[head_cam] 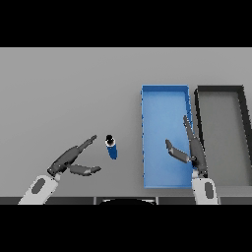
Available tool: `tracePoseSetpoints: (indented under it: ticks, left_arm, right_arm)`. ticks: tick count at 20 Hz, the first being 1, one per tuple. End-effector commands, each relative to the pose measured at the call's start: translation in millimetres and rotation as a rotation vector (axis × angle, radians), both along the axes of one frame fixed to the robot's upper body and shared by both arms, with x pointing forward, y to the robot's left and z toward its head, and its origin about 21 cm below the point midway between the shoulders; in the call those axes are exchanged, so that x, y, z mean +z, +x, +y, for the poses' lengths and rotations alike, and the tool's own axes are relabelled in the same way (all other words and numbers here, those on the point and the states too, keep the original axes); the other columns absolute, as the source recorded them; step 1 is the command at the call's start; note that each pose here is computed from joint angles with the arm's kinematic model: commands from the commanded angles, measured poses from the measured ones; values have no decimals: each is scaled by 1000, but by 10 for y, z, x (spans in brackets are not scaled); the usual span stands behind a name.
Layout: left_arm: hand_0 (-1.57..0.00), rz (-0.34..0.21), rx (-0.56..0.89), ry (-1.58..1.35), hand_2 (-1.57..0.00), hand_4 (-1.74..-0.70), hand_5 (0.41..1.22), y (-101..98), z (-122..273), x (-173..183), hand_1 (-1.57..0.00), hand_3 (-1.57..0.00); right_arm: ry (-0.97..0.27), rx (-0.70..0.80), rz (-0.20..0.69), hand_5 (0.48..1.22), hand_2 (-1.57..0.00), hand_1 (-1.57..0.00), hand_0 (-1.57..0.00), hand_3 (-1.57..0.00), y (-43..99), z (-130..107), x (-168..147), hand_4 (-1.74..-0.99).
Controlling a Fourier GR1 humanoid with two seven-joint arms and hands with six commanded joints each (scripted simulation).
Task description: Pick up the blue pipe and place it into the blue bin.
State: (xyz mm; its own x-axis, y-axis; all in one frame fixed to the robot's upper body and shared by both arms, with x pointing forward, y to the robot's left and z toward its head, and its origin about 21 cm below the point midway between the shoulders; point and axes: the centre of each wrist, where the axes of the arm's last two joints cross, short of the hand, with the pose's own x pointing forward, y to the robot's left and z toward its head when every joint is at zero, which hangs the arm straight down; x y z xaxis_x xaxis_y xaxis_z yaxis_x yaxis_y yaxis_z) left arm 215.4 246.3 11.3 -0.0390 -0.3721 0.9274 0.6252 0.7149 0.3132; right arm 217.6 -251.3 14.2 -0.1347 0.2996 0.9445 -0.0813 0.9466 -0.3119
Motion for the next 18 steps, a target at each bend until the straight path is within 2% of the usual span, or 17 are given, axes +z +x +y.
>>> tracePoseSetpoints:
  ticks: [1,4,6,9,15,17,18]
  left_arm:
    - [1,6,-9,-4,1,-1144,452,22,-27,-24,1,1]
    - [1,-10,-34,-48,1,-1151,456,44,-252,-154,1,1]
    - [1,-19,-28,-61,1,-1155,460,136,-379,-163,1,1]
    - [1,-21,-27,-80,1,-1145,460,208,-516,-242,1,1]
    - [1,-23,-25,-17,1,-1051,418,322,-797,-384,1,1]
    - [1,-10,-41,-75,1,-1078,428,310,-877,-435,1,1]
    - [1,-21,-49,-90,1,-1090,441,328,-900,-412,1,1]
  right_arm:
    - [0,0,7,618,1,1,1,1,13,10,-1,-1205]
    - [10,12,10,626,1,1,1,1,15,11,-23,-1217]
    - [14,2,25,622,1,1,1,1,13,15,-16,-1211]
    - [3,-3,20,625,1,1,1,1,-41,-38,-24,-1205]
    - [10,2,-8,645,1,1,1,1,-77,-56,-13,-1221]
    - [-6,-10,0,646,1,1,1,1,-69,-61,11,-1207]
    - [-17,-12,8,649,1,1,1,1,-33,-68,7,-1205]
